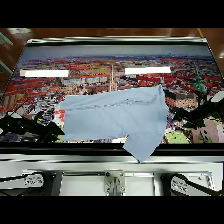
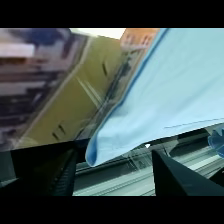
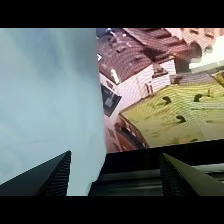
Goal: Fold the shirts.
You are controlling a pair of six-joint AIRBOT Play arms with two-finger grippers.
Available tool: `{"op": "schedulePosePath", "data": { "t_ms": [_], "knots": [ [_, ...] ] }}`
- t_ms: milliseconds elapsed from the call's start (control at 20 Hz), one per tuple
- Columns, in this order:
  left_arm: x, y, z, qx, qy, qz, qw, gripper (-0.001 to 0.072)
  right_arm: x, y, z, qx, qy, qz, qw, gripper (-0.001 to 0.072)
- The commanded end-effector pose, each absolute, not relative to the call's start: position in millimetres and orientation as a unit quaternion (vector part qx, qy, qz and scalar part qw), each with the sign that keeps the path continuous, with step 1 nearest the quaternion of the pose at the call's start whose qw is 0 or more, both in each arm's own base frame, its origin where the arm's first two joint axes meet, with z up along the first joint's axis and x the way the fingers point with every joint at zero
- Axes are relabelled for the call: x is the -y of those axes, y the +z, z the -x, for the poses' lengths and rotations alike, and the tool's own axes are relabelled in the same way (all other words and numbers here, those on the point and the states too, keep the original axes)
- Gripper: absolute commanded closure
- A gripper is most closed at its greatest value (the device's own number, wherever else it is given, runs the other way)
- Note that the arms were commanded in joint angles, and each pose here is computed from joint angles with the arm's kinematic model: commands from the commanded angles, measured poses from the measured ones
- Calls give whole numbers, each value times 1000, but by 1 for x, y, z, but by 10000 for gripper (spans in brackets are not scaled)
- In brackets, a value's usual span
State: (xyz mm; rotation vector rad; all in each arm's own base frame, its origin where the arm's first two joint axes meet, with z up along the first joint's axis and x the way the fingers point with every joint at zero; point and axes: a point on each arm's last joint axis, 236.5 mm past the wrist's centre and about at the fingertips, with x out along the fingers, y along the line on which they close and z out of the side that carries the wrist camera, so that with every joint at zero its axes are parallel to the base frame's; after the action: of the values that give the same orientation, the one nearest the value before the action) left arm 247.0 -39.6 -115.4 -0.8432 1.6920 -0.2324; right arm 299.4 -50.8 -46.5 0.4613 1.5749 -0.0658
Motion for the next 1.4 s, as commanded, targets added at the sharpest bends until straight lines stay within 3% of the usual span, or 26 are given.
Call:
{"op": "schedulePosePath", "data": {
  "t_ms": [0, 200, 250, 350, 400, 450, 700, 800, 900, 950, 1050, 1100, 1200, 1350],
  "knots": [
    [38, -124, -248, -721, -82, 360, 586, 179, 50, -48, -300, -699, -28, -210, 683, 59],
    [52, -128, -248, -732, -90, 343, 582, 181, 51, -49, -302, -696, -29, -209, 686, 59],
    [55, -131, -251, -731, -77, 343, 584, 235, 50, -50, -302, -696, -30, -210, 686, 58],
    [65, -134, -255, -731, -70, 337, 589, 539, 45, -63, -287, -711, -24, -211, 670, 59],
    [70, -134, -254, -734, -80, 327, 589, 634, 39, -73, -276, -721, -20, -217, 657, 59],
    [75, -134, -253, -737, -92, 316, 591, 667, 26, -84, -267, -726, -8, -234, 647, 59],
    [77, -119, -259, -720, -109, 297, 617, 668, -7, -122, -267, -703, 4, -245, 668, 61],
    [74, -107, -266, -704, -111, 292, 638, 668, -16, -129, -272, -696, 4, -256, 671, 167],
    [72, -96, -273, -686, -111, 286, 660, 668, -30, -133, -275, -696, 13, -264, 667, 176],
    [70, -91, -278, -674, -110, 283, 673, 668, -37, -133, -278, -693, 19, -265, 670, 402],
    [65, -76, -294, -648, -109, 274, 703, 669, -49, -126, -283, -689, 39, -265, 673, 661],
    [63, -60, -306, -628, -115, 264, 723, 670, -54, -112, -291, -679, 70, -256, 684, 654],
    [56, -5, -339, -563, -134, 229, 783, 670, -51, -61, -319, -629, 111, -214, 739, 655],
    [48, 175, -381, -363, -169, 124, 908, 670, -33, 116, -388, -415, 122, -135, 892, 655]
  ]
}}
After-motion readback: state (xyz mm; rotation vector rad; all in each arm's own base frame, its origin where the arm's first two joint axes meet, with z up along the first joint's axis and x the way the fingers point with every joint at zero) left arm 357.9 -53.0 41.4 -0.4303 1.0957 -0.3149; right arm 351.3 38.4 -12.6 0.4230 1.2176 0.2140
